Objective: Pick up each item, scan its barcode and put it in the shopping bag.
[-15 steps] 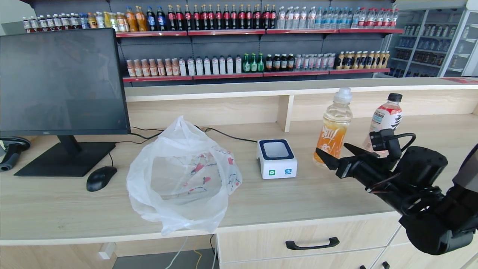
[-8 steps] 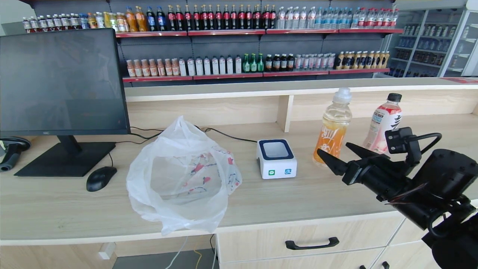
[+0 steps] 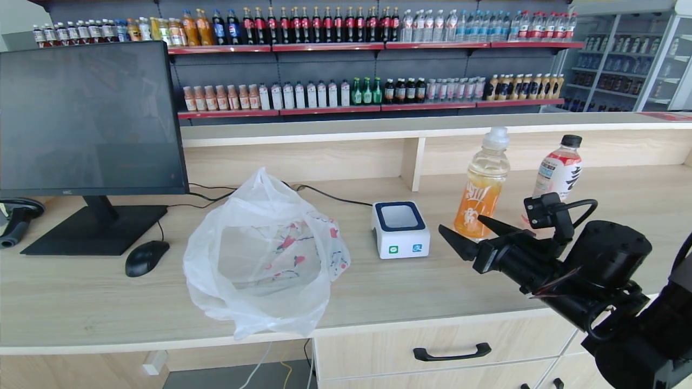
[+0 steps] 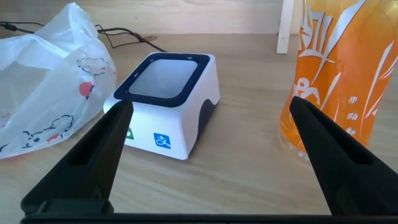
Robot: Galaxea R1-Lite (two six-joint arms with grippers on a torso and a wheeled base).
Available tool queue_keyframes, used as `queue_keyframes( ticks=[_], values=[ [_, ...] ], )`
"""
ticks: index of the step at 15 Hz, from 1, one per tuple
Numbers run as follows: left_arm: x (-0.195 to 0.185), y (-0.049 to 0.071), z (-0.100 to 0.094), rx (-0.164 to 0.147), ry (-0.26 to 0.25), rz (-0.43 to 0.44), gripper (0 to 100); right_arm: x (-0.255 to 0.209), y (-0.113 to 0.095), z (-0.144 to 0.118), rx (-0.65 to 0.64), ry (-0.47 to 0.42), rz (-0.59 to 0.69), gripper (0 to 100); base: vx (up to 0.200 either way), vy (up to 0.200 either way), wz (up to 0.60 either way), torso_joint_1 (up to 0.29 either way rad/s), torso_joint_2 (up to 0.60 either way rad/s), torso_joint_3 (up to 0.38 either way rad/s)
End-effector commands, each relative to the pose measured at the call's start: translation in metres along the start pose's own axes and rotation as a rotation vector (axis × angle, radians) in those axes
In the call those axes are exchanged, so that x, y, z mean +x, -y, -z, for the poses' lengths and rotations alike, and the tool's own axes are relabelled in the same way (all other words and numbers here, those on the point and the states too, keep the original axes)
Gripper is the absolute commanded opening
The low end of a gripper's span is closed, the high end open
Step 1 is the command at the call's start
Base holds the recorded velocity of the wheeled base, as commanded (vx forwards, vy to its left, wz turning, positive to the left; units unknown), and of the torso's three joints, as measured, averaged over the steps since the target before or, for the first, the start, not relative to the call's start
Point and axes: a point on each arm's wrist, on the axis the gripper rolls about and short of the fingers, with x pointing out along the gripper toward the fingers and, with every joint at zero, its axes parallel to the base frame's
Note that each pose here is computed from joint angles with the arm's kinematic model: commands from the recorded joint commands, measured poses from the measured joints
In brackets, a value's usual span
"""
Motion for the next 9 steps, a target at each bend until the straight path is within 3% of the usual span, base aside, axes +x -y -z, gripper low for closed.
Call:
queue_keyframes(
  ticks=[1, 9],
  values=[
    [0.000, 0.000, 0.000, -0.001, 0.001, 0.000, 100, 0.008, 0.002, 0.010, 0.003, -0.021, 0.000, 100, 0.000, 0.000, 0.00, 0.000, 0.00, 0.000],
    [0.000, 0.000, 0.000, 0.000, 0.001, 0.000, 100, 0.026, 0.015, 0.023, -0.005, -0.031, 0.028, 100, 0.000, 0.000, 0.00, 0.000, 0.00, 0.000]
  ],
)
